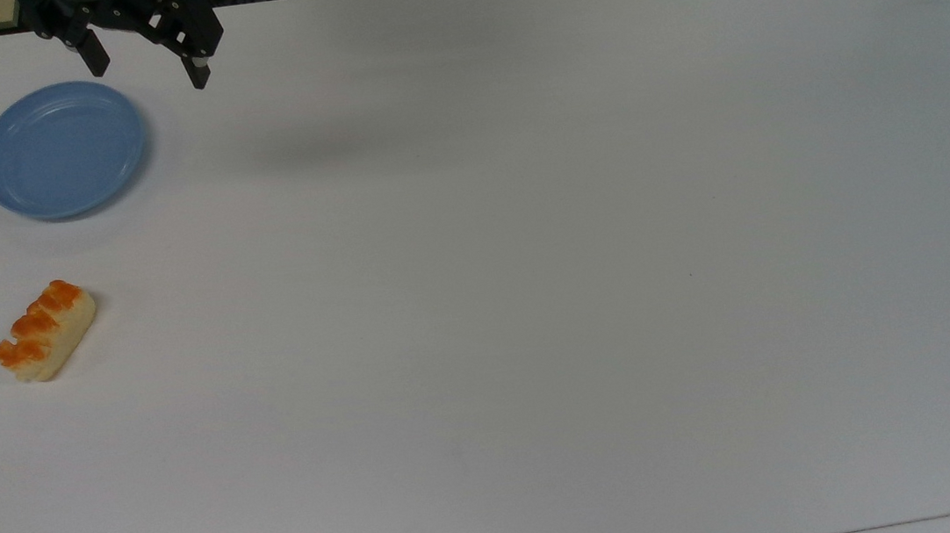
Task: Put the bread on a plate
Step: 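Move the open gripper from above the blue plate toward the bread roll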
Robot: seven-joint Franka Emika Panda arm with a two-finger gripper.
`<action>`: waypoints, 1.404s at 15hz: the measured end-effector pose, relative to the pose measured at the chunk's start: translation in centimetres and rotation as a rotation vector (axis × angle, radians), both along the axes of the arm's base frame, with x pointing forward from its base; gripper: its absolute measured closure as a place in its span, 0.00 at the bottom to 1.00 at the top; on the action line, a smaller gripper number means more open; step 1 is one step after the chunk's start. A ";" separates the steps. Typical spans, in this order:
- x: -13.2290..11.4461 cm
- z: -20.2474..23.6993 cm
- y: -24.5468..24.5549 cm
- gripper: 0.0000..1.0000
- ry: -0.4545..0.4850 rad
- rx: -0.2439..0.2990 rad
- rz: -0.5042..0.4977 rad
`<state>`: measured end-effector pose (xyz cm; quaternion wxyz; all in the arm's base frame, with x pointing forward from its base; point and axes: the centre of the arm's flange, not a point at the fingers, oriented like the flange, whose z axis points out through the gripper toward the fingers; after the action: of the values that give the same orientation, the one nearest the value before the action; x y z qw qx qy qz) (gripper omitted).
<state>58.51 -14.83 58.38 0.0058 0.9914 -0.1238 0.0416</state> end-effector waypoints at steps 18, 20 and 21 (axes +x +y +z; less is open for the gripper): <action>1.2 -1.5 1.2 0.00 0.018 -0.027 0.032; 1.7 -1.8 -0.2 0.00 -0.019 -0.039 0.012; 2.1 -2.3 -1.2 0.00 -0.042 -0.048 -0.001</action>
<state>60.64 -16.01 56.12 0.0268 0.9898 -0.1236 0.0653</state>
